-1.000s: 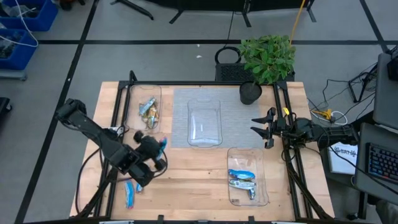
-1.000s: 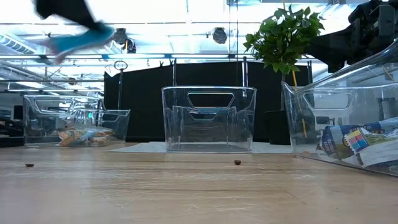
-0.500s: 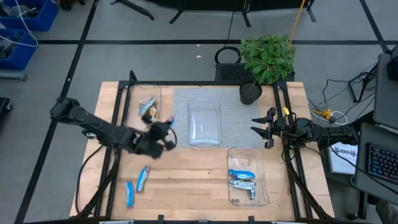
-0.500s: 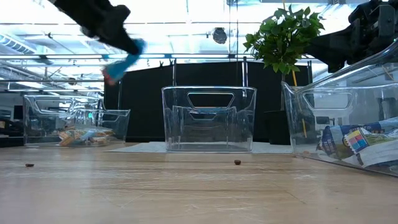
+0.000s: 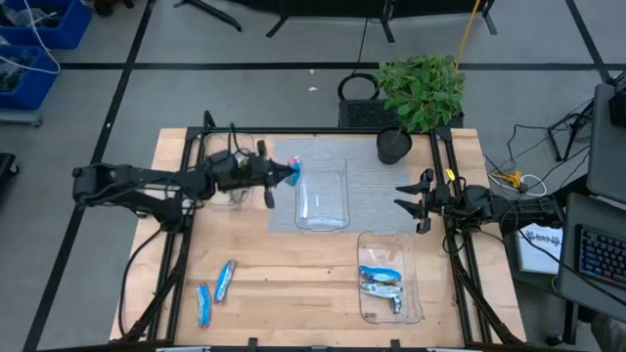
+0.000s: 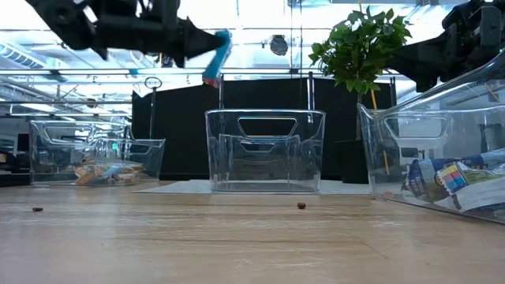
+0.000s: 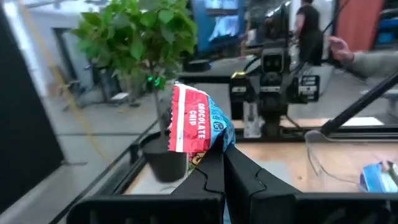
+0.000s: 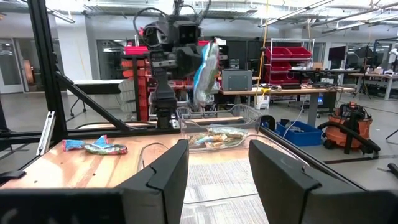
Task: Pick and place Granola Bars by type
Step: Put the red granola bar into the top right transparent bin
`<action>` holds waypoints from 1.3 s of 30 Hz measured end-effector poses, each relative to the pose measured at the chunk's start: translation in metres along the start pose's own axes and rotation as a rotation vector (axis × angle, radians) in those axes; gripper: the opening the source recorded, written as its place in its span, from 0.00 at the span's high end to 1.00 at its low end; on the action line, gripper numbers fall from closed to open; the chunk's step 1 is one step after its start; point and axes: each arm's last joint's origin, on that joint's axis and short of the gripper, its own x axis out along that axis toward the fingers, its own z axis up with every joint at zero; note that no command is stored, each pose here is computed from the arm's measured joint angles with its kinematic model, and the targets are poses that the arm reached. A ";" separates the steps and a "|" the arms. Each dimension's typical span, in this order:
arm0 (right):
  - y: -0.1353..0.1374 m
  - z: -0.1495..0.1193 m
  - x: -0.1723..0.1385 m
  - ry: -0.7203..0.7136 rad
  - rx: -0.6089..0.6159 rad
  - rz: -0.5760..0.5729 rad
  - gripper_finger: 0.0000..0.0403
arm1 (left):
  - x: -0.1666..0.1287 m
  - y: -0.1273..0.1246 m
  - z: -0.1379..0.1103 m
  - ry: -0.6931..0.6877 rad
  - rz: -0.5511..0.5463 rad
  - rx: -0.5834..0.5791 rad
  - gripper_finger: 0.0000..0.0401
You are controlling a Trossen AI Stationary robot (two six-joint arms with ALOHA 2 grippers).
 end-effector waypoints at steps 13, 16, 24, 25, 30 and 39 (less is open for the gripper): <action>0.000 0.000 0.000 0.000 0.000 0.000 0.60 | 0.090 0.019 -0.004 0.392 -0.223 0.026 1.00; 0.000 0.000 0.000 0.000 0.000 0.000 0.60 | 0.106 0.027 -0.017 0.558 -0.221 0.010 1.00; 0.000 0.000 0.000 0.000 0.000 0.000 0.60 | 0.133 0.033 -0.053 0.714 -0.209 -0.031 1.00; 0.000 0.000 0.000 0.000 0.000 0.000 0.60 | 0.135 0.034 -0.055 0.719 -0.181 -0.026 0.99; 0.000 0.000 0.000 0.000 0.000 0.000 0.60 | 0.133 0.037 -0.057 0.767 -0.075 -0.053 0.89; 0.000 0.000 0.000 0.000 0.000 -0.001 0.60 | 0.120 0.033 -0.017 0.680 -0.058 -0.008 0.56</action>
